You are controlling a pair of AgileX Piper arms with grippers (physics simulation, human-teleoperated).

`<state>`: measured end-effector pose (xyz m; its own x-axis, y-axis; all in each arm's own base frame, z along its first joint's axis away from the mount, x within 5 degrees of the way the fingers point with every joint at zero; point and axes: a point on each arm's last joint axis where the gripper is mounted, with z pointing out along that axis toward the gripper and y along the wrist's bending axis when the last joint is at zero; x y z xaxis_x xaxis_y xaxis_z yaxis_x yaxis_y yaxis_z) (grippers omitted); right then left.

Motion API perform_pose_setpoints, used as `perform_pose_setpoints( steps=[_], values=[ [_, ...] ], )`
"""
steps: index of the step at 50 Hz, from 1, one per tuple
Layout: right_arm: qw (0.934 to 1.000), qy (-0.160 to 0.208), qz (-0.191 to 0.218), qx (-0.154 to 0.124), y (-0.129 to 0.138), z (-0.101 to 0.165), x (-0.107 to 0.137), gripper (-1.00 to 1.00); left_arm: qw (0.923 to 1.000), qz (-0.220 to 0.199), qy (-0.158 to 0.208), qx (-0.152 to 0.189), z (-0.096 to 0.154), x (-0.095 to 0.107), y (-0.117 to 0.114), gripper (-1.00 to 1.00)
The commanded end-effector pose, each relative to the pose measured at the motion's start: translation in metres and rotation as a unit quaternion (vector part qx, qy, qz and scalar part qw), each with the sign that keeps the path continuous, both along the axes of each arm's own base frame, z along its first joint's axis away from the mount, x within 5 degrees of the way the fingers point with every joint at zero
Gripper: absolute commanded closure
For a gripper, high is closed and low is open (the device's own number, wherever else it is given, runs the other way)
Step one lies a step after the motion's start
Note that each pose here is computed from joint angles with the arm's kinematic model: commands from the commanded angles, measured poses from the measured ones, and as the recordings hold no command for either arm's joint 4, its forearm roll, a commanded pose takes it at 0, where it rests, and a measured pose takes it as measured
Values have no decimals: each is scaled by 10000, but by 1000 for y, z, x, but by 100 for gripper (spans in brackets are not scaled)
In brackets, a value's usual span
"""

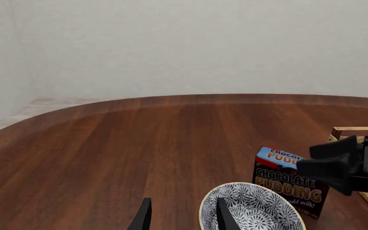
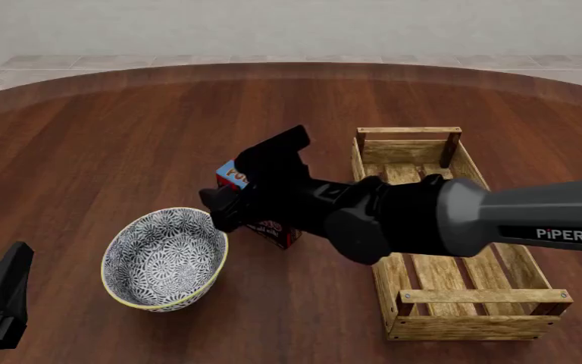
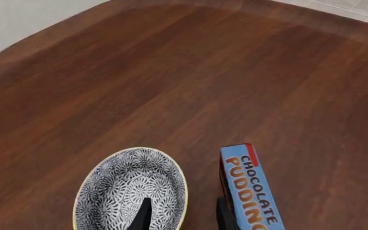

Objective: Pick up the bowl on the left and put it in the tray.

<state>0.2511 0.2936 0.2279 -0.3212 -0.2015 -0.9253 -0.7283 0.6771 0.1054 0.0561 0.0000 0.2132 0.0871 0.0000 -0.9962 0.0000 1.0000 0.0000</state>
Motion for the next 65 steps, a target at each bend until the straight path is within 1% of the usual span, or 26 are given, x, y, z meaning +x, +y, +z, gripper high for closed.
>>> perform_pose_setpoints(
  steps=[1, 42, 65],
  values=[
    [10000, 14, 23, -31, 3, -2, 0, -100, 10000, 0, 0, 0, 0, 0, 0, -100],
    [9999, 82, 59, -120, 12, -14, 4, -100, 10000, 0, 0, 0, 0, 0, 0, -100],
    [9998, 120, 104, -152, 16, -20, 3, -100, 10000, 0, 0, 0, 0, 0, 0, -100]
  ],
)
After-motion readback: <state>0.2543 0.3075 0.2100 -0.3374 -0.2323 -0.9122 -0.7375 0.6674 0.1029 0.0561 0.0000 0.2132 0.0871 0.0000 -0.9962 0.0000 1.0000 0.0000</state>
